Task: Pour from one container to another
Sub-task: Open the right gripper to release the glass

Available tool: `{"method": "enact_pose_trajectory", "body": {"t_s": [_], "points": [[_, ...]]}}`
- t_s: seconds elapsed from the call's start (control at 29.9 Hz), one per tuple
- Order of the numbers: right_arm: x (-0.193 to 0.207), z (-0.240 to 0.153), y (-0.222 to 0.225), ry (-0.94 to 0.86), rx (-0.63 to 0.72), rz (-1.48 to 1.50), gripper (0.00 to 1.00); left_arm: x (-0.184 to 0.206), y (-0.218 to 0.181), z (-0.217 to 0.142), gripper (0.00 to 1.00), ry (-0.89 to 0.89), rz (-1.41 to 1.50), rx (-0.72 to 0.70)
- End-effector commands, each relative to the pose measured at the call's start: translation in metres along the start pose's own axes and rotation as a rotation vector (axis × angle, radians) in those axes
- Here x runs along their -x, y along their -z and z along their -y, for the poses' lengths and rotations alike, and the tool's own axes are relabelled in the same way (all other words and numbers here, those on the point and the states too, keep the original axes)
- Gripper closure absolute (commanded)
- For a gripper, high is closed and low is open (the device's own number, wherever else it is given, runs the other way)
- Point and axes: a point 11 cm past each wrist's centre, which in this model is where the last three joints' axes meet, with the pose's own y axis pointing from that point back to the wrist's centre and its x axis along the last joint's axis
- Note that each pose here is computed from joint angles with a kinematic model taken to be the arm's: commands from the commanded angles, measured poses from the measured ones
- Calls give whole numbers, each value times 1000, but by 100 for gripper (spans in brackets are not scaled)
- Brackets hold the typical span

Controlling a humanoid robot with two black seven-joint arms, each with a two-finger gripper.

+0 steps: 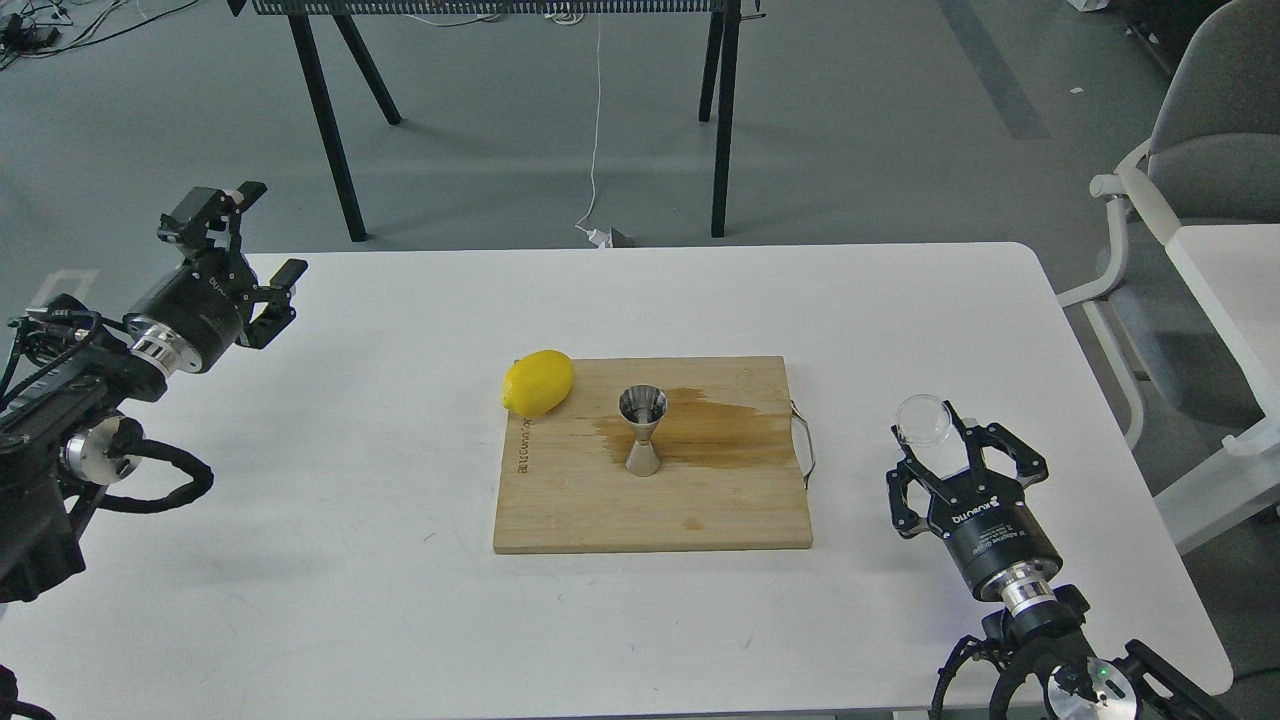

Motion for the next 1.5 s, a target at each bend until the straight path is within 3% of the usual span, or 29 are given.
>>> {"method": "enact_pose_trajectory", "body": {"t_s": [0.0,0.84,1.47], "points": [[-10,-3,3,-29,-22,56,54,0,2,-1,0,-1,-1,-4],[-21,27,23,-183,-79,164,54,7,10,0,0,7,-21,-8],[-24,53,0,-259,-27,250,52,7,10,0,0,7,-20,-10]]}}
